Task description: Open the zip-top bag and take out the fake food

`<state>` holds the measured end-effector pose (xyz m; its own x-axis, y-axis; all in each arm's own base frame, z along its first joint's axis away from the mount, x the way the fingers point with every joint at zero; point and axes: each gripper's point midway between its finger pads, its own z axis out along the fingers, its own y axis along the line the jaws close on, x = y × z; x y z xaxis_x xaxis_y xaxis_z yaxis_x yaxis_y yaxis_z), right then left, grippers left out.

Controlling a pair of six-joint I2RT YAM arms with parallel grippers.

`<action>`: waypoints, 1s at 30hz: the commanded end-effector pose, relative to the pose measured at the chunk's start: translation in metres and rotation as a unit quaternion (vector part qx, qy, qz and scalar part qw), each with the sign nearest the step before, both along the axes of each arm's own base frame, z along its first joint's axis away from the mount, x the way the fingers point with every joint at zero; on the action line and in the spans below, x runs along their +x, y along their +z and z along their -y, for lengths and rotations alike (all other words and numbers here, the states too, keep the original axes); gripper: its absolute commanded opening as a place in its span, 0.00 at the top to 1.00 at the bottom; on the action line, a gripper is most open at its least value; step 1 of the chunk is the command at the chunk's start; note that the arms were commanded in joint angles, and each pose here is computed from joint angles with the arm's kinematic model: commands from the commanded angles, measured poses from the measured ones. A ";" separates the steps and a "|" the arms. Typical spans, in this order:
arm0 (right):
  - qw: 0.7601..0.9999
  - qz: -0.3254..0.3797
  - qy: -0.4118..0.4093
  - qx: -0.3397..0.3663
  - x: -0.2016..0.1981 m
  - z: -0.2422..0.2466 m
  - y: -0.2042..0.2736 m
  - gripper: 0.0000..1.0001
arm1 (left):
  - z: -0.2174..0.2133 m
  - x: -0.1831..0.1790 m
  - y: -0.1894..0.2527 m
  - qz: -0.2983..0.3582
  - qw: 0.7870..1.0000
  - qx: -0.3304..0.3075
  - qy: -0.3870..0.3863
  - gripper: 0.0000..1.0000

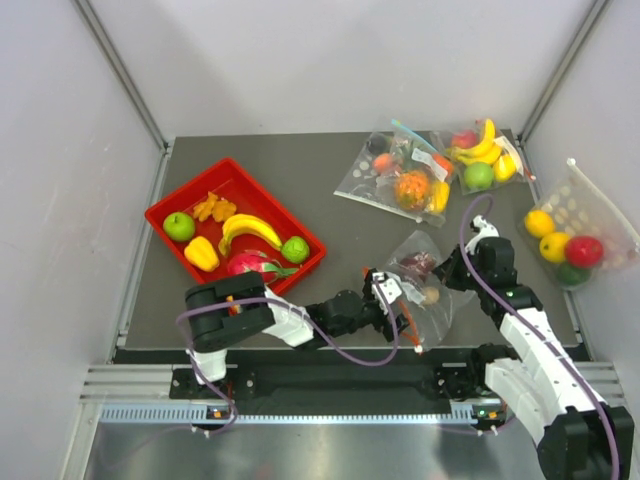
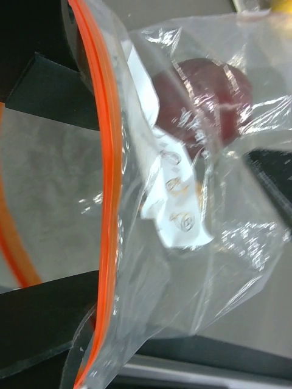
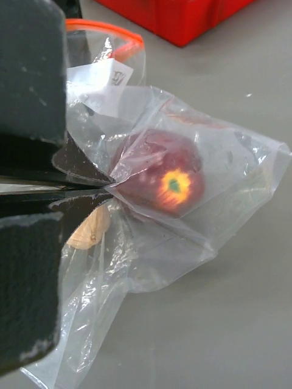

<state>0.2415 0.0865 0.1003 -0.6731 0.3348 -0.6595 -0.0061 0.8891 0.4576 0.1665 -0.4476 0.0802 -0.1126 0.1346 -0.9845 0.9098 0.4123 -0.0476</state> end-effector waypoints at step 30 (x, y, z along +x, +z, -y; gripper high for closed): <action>0.988 -0.067 -0.096 -0.101 -0.017 0.005 -0.044 1.00 | 0.048 -0.019 0.025 0.016 0.993 -0.106 -0.053 0.01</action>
